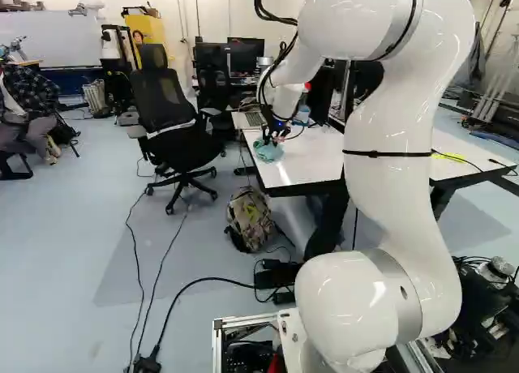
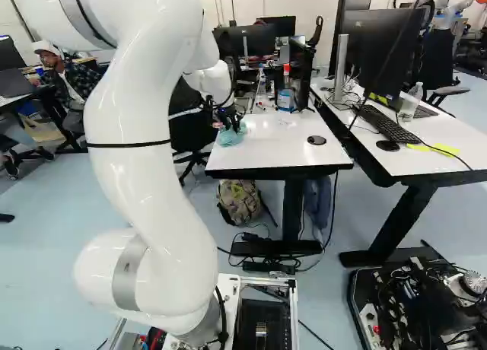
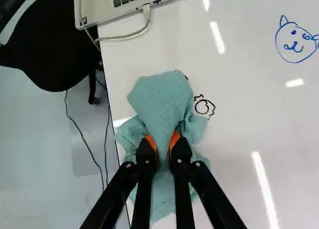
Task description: Clean the table with the green towel
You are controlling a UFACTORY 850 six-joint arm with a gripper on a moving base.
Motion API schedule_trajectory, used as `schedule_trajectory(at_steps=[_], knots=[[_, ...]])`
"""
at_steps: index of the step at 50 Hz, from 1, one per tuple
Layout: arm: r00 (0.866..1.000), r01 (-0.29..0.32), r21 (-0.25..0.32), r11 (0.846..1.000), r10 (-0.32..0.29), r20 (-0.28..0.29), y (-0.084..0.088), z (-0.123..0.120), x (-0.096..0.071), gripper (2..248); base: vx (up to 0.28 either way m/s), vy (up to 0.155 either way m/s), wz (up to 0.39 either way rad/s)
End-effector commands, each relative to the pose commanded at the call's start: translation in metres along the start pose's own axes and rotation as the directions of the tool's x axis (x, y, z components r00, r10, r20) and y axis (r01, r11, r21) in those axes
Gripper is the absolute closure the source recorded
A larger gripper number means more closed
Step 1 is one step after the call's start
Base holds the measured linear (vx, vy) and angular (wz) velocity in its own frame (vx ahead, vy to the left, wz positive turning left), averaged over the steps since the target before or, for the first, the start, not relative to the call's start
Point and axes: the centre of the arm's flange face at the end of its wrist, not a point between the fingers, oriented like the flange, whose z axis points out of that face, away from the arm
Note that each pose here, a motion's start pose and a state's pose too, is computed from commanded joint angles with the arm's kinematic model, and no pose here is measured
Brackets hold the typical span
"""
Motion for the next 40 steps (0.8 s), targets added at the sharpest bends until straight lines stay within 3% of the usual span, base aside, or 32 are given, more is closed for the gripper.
schedule_trajectory(at_steps=[24,40], knots=[[0.998,-0.059,-0.03,0.998,0.059,-0.019,0.04,0.004,0.017,204,0.0,0.0,0.0],[0.997,-0.064,-0.028,0.998,0.063,-0.04,0.042,0.017,0.04,204,0.0,0.0,0.0]])
